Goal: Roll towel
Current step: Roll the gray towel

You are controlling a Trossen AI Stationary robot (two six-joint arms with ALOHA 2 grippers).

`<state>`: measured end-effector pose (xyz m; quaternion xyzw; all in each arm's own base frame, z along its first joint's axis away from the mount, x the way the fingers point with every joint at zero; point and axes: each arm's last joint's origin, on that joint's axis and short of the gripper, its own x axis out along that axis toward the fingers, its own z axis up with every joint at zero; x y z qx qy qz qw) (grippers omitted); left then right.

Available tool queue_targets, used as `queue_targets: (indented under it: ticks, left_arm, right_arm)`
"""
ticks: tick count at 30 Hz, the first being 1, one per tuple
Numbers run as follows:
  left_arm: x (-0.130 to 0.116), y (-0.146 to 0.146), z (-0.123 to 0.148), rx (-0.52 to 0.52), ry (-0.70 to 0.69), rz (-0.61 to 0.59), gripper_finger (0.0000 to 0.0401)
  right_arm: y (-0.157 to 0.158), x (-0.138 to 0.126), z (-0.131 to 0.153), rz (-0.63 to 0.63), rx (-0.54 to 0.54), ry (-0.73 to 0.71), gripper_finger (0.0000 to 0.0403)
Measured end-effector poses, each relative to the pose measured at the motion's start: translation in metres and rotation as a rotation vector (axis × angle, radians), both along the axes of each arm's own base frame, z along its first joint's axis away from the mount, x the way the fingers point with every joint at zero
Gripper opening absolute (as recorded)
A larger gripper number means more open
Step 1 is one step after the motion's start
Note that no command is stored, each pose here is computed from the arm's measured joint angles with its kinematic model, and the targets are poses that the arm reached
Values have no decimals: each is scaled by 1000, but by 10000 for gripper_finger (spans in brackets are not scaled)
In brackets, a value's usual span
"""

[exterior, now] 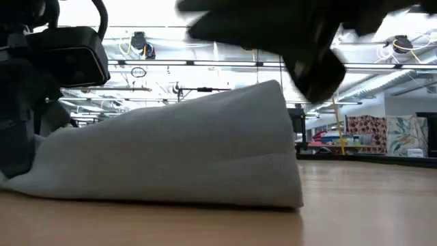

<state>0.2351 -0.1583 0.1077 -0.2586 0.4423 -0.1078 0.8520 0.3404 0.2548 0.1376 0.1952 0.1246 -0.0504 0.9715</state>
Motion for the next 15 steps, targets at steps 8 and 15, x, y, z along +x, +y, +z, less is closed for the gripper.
queue_targets:
  ticks: [8,15]
  left_arm:
    - [1,1,0,-11,5,-5,17]
    - [-1,-2,0,14,-14,-53,29]
  right_arm:
    - [7,14,-48,-80,-28,62,6]
    - [3,12,-77,-143,-14,133,1]
